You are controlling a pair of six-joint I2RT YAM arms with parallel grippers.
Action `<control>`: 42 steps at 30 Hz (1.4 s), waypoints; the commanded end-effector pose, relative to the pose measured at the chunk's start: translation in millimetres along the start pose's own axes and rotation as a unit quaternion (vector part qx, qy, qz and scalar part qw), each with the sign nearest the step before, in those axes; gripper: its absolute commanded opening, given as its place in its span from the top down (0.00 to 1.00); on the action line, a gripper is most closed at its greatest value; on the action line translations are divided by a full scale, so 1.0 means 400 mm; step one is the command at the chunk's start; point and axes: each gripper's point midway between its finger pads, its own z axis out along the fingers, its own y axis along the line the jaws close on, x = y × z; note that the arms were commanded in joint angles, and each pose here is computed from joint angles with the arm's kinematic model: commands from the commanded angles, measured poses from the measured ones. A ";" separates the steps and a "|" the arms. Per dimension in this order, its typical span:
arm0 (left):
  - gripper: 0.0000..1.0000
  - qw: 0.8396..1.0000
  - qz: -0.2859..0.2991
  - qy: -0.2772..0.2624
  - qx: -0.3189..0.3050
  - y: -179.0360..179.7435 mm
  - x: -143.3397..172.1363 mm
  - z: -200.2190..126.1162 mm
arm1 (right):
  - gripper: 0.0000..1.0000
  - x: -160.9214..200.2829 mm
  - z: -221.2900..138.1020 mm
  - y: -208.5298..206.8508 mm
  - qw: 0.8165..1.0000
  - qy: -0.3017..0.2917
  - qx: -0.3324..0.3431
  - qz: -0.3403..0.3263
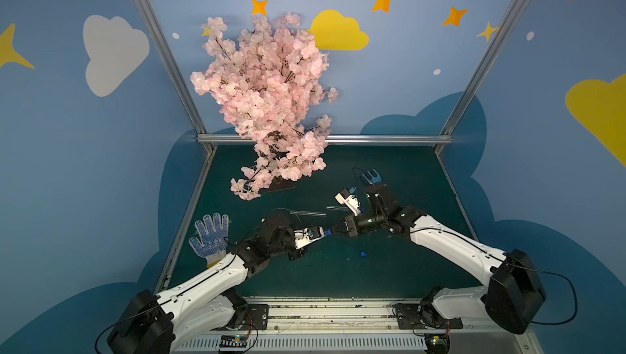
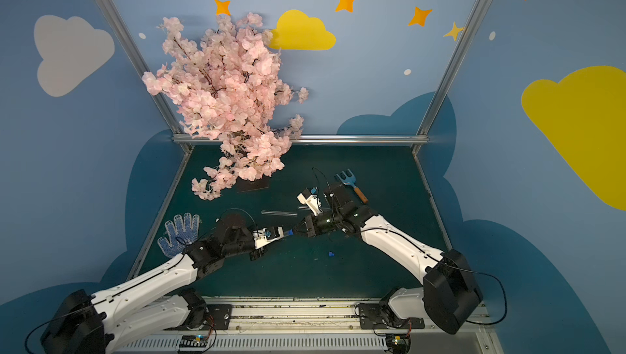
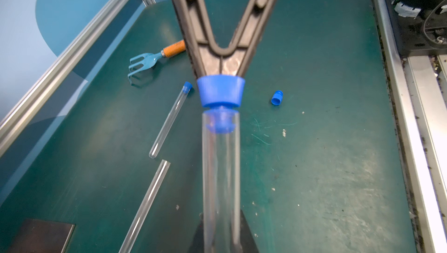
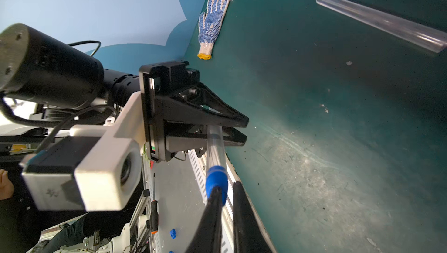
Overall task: Insert stoppers into test tubes
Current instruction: Insert the stopper into the test tube.
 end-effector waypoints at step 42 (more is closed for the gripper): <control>0.98 0.994 0.007 -0.080 0.074 0.001 -0.174 0.028 | 0.90 0.047 0.191 0.025 0.997 0.067 -0.043 -0.001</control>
